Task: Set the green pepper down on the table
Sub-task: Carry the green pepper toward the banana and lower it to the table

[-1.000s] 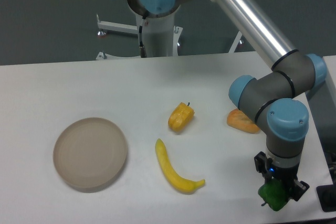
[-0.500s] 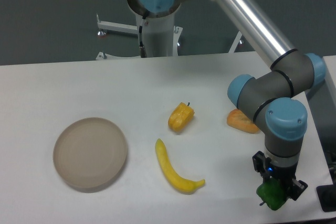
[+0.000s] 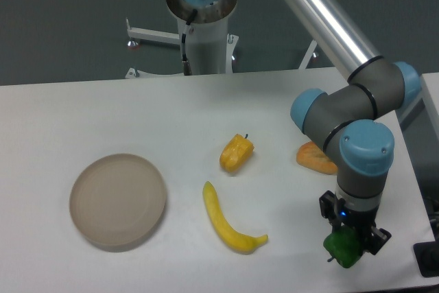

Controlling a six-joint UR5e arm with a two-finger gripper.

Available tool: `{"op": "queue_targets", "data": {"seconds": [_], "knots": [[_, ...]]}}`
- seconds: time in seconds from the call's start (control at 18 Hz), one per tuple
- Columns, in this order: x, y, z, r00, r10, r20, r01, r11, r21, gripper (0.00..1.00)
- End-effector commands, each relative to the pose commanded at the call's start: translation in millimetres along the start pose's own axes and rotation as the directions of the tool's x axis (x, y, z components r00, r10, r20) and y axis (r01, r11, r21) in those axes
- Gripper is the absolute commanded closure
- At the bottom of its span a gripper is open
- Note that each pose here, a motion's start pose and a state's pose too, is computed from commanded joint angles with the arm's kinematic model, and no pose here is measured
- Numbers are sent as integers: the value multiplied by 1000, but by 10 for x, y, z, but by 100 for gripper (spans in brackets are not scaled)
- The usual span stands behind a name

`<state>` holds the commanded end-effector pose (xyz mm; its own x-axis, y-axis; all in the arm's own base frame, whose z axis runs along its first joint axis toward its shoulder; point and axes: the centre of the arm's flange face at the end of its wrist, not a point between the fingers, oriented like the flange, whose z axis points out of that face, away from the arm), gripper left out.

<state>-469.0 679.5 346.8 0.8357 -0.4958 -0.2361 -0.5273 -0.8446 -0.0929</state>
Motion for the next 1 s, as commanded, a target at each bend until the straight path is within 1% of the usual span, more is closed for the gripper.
{"op": "queue_targets", "data": {"seconds": [0.17, 0.44, 0.61, 0.72, 0.78, 0.89, 1.0], "knots": [[209, 76, -187, 1000, -5, -23, 5, 1000, 4, 66], [601, 134, -358, 997, -5, -75, 8, 1000, 28, 66], [831, 147, -235, 992, -4, -123, 6, 1000, 21, 66], [1012, 96, -84, 987, -3, -158, 5, 1000, 15, 66], [1106, 0, -16, 984, -45, -171, 47, 999, 6, 66], [1166, -113, 17, 975, -138, -176, 139, 990, -5, 66], [1219, -257, 63, 962, -213, -170, 215, 977, -1, 66]]}}
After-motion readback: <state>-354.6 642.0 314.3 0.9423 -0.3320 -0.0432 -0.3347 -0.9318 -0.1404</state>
